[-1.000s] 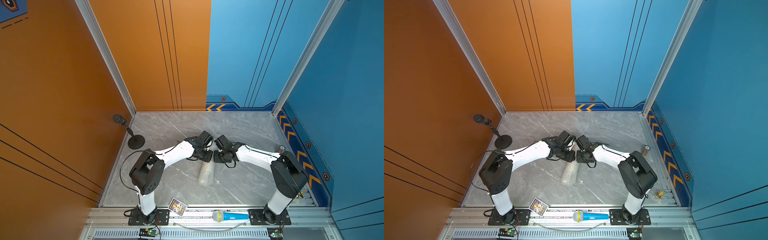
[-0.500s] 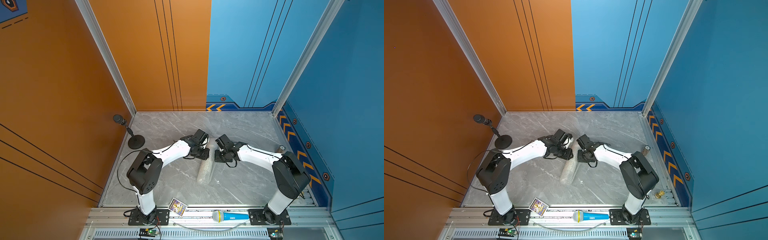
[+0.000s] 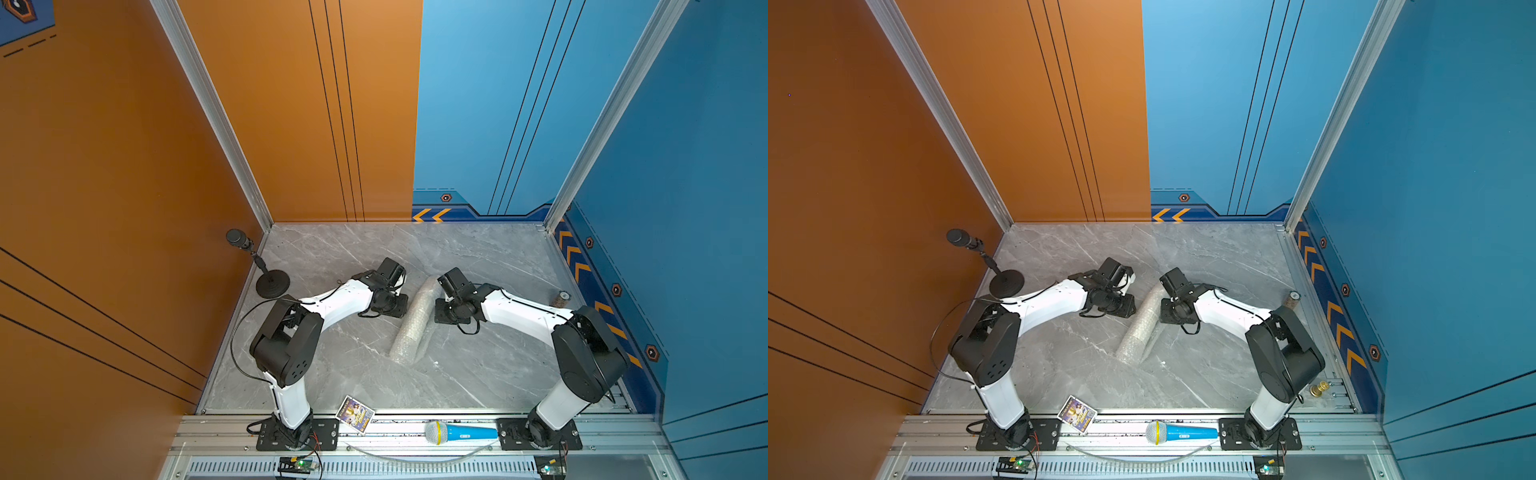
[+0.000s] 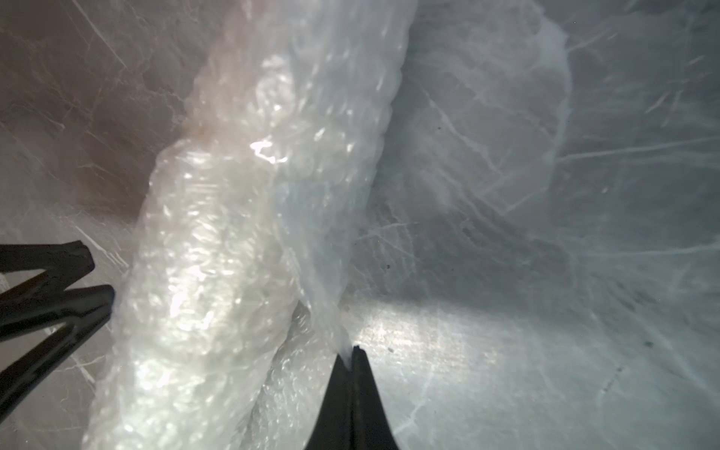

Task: Unwrap the vase from the bubble wrap
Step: Unwrap the bubble wrap at the center of the board.

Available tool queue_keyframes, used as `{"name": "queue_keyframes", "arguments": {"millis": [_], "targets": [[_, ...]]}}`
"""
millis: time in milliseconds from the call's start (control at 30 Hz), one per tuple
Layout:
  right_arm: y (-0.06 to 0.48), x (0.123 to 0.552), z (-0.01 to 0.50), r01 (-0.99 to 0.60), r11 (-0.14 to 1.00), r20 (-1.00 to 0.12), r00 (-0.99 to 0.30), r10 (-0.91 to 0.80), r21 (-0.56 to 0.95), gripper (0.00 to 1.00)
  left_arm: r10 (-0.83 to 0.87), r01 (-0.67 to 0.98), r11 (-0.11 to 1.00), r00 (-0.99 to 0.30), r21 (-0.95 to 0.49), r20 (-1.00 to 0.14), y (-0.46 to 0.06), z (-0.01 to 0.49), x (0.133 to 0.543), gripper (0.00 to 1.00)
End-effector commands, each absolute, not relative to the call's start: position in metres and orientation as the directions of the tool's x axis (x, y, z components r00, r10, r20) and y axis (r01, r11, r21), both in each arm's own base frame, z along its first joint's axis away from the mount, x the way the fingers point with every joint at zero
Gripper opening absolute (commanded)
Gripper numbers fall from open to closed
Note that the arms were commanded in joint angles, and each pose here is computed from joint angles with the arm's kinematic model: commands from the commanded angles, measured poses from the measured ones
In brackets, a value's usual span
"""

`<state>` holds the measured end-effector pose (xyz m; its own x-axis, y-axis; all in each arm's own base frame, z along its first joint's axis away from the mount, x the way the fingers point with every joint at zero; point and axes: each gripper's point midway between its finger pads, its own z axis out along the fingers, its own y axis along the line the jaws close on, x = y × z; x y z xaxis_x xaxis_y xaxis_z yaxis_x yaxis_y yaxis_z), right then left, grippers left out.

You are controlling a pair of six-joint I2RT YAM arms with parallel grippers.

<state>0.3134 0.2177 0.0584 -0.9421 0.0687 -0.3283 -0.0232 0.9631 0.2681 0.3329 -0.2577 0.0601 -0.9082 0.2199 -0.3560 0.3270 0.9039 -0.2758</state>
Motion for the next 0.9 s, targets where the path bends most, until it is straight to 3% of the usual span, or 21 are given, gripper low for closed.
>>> {"name": "queue_keyframes", "arguments": {"millis": [0, 300, 400, 567, 867], "targets": [[0.200, 0.305, 0.056, -0.014, 0.974, -0.311, -0.949, 0.059, 0.227, 0.00, 0.241, 0.320, 0.918, -0.920, -0.234, -0.310, -0.246, 0.046, 0.325, 0.36], [0.213, 0.308, 0.066, -0.049, 0.951, -0.331, -0.942, 0.058, 0.307, 0.00, 0.267, 0.408, 0.877, -0.852, -0.254, -0.450, -0.285, 0.104, 0.324, 0.39], [0.212, 0.312, 0.071, -0.043, 0.949, -0.349, -0.934, 0.073, 0.312, 0.09, 0.281, 0.442, 0.859, -0.828, -0.257, -0.486, -0.302, 0.119, 0.326, 0.39], [0.203, 0.320, 0.077, -0.016, 0.950, -0.363, -0.926, 0.104, 0.313, 0.24, 0.308, 0.484, 0.835, -0.806, -0.262, -0.506, -0.327, 0.126, 0.327, 0.41], [0.189, 0.340, 0.088, 0.001, 0.956, -0.399, -0.909, 0.123, 0.292, 0.25, 0.322, 0.477, 0.843, -0.818, -0.250, -0.477, -0.339, 0.108, 0.332, 0.41]]}}
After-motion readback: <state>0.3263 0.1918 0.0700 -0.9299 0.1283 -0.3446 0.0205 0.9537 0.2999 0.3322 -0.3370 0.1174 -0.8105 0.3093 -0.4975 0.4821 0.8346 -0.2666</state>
